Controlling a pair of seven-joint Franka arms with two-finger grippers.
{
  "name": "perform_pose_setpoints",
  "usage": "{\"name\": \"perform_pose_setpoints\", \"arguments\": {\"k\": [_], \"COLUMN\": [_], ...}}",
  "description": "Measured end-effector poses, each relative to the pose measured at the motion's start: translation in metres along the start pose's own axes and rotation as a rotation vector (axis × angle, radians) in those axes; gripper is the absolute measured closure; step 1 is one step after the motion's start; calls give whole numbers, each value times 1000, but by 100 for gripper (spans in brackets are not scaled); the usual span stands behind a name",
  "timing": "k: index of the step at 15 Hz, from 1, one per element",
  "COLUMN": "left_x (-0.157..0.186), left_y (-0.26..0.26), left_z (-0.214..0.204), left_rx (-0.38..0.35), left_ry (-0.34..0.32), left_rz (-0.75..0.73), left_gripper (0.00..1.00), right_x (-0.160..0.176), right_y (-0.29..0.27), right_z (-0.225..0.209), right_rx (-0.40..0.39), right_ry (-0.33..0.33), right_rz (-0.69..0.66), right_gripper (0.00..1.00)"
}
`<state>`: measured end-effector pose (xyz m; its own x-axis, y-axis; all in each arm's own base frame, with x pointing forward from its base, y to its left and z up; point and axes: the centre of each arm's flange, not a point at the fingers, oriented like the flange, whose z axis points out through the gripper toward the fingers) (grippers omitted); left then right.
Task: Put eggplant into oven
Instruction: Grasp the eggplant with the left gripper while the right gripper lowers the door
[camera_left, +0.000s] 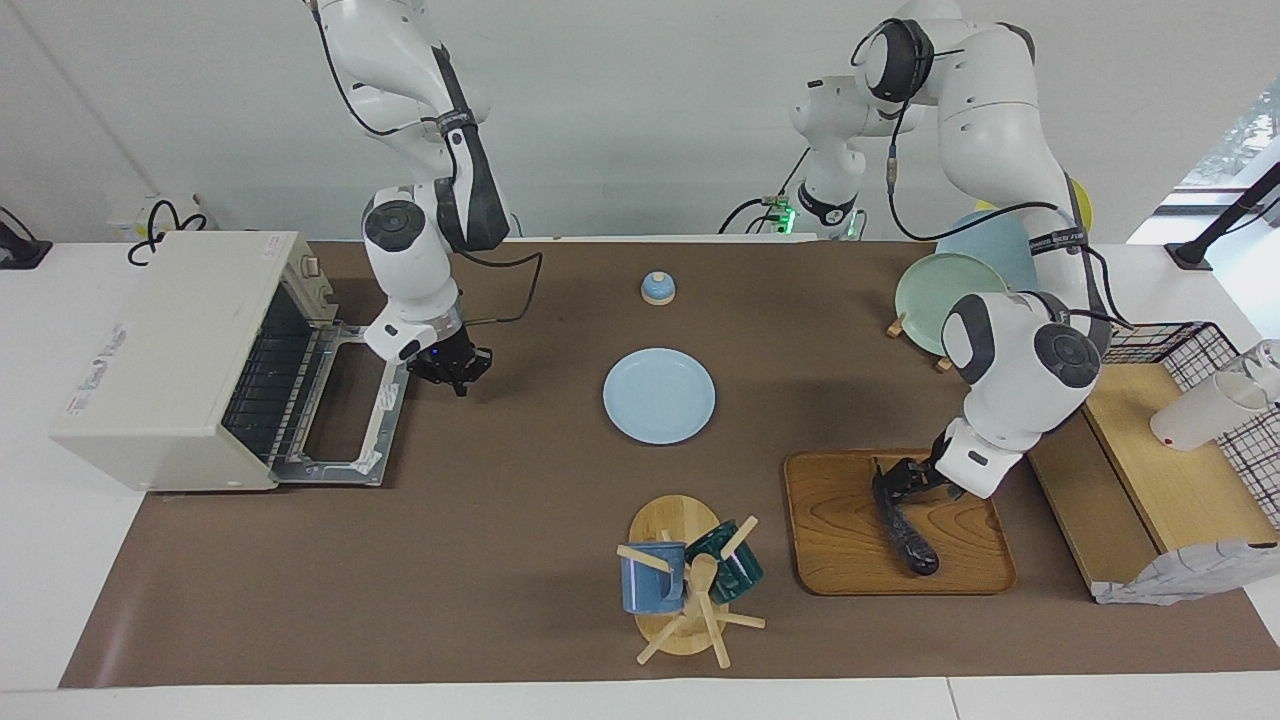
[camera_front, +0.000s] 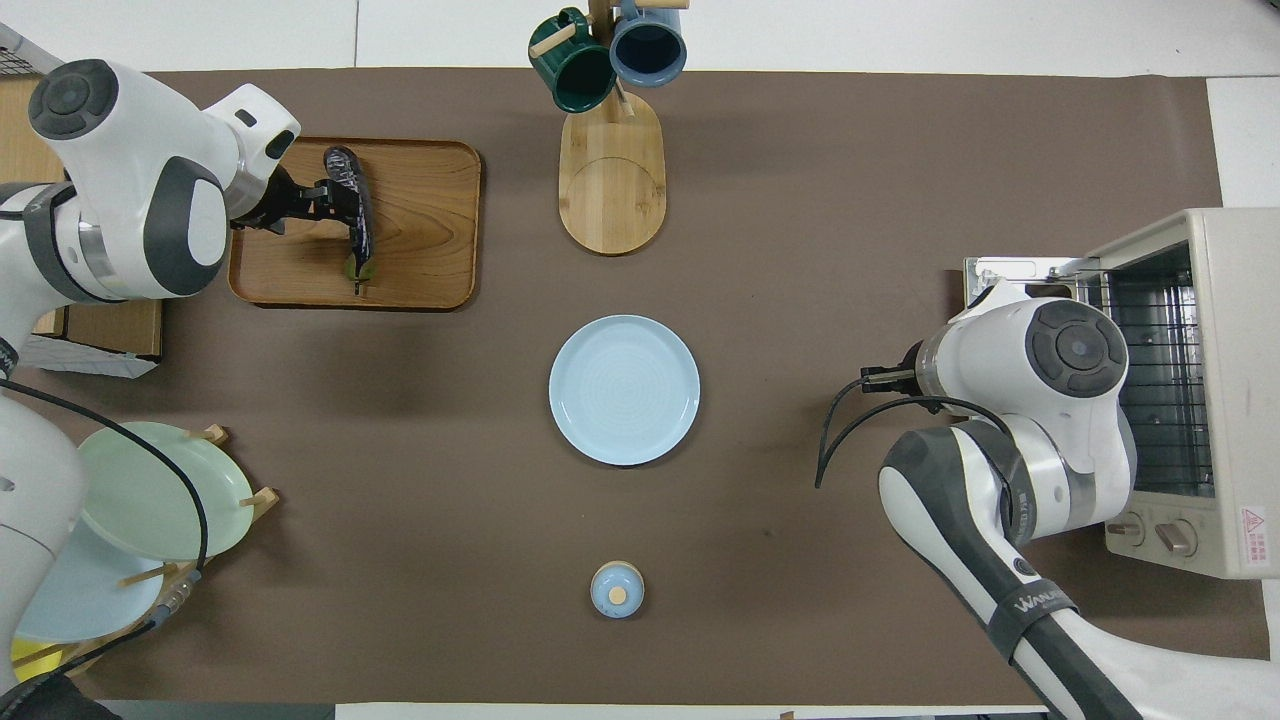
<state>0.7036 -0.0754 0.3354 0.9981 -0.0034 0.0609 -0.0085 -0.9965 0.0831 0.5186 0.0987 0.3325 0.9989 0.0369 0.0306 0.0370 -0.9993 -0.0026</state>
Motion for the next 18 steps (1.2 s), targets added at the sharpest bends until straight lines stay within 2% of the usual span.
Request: {"name": "perform_pose_setpoints", "arguments": {"k": [3, 7, 11, 12, 13, 14, 15, 18], "left_x": [5, 3, -3, -5, -7, -9, -10, -10], "left_y": [17, 39, 28, 28, 29, 30, 31, 30], "left_z": [-5, 5, 24, 28, 32, 35, 37, 37], "left_rx": [-13, -18, 11, 13, 13, 13, 12, 13], "left_ry": [56, 78, 67, 69, 73, 72, 73, 86], "left_rz": [22, 52, 68, 70, 73, 75, 76, 77], "left_gripper": [0, 0, 0, 0, 6, 6, 13, 49], "right_x": [10, 14, 20, 23, 27, 30, 31, 28], "right_y": [-1, -3, -4, -4, -4, -2, 0, 13], "right_z": [-19, -29, -41, -52, -67, -81, -94, -138], "right_rx": [-4, -7, -8, -12, -15, -18, -20, -25], "right_ry": [-24, -47, -60, -84, -110, -130, -147, -198], "right_rz": [1, -1, -26, -26, -25, -21, -17, 4], "right_gripper": [64, 56, 51, 44, 39, 39, 37, 36]}}
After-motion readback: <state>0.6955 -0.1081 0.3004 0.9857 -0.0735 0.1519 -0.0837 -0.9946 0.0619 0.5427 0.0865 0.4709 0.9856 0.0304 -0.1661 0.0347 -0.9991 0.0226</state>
